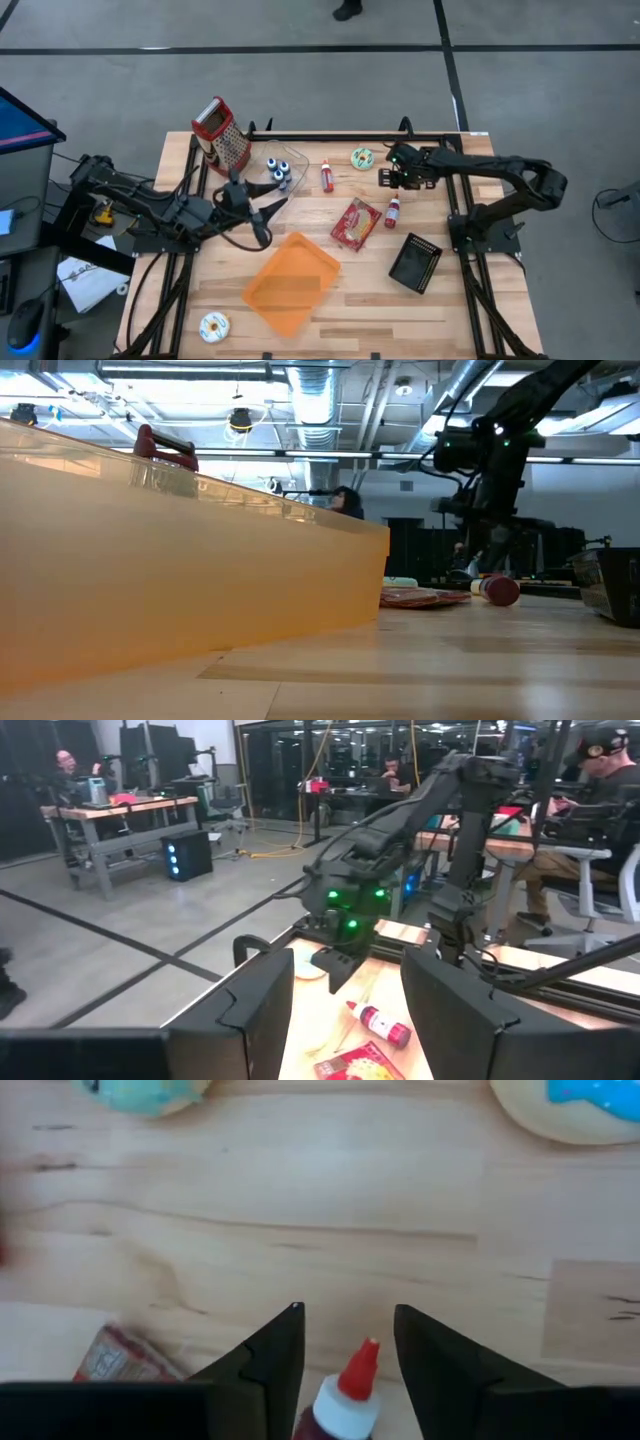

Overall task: Pick & Place Food Item
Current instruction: Put the red food coloring bottle into the transparent bin

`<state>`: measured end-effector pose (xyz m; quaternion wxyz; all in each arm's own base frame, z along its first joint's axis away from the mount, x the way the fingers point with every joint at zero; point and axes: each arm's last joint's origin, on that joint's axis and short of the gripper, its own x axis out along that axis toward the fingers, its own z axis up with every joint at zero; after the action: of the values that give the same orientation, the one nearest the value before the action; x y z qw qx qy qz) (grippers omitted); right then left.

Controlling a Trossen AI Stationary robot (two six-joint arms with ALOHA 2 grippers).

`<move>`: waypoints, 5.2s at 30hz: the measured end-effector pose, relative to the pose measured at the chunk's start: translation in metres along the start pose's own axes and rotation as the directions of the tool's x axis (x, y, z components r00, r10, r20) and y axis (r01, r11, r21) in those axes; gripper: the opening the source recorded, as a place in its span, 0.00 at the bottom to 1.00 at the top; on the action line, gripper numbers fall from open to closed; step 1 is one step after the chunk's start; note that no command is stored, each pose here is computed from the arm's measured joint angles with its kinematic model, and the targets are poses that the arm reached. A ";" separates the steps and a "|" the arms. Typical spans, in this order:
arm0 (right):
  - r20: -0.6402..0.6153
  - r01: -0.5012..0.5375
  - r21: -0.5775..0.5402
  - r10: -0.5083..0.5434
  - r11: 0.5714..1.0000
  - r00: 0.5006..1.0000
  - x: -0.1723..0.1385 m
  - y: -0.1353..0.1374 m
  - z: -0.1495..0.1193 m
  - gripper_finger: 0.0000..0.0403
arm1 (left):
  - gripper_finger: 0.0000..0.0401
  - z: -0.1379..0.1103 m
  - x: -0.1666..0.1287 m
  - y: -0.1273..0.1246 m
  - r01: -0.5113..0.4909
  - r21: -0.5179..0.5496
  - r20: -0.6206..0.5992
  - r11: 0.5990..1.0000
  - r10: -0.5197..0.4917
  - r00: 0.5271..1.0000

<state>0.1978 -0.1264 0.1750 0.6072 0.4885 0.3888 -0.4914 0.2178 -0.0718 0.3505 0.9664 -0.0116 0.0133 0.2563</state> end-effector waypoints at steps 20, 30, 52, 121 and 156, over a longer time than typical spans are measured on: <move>-0.108 0.034 0.034 -0.030 0.999 0.994 0.033 -0.010 -0.017 0.32 | 0.45 0.000 0.001 0.001 -0.012 -0.006 0.000 1.000 0.012 1.000; -0.100 0.030 0.057 -0.024 0.998 0.995 0.039 -0.010 -0.022 0.31 | 0.45 0.000 0.001 0.001 -0.012 -0.006 0.001 1.000 0.012 1.000; 0.034 -0.094 0.005 0.093 0.996 0.995 0.021 0.010 -0.039 0.03 | 0.45 0.000 0.001 0.002 -0.029 -0.008 0.002 1.000 0.029 1.000; 0.601 -0.132 -0.744 0.741 0.656 0.299 0.046 0.140 -0.144 0.00 | 0.44 -0.020 -0.016 -0.016 -0.154 0.186 -0.047 0.970 0.166 0.985; 0.575 -0.192 -0.755 0.774 0.627 0.265 0.055 0.137 -0.151 0.25 | 0.46 -0.020 -0.016 -0.016 -0.152 0.167 -0.048 0.974 0.162 0.986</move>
<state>0.3444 0.0150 0.1186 0.9487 0.0651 -0.0412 -0.3068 0.2116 -0.0945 0.3313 0.9399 0.0606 0.0646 0.3297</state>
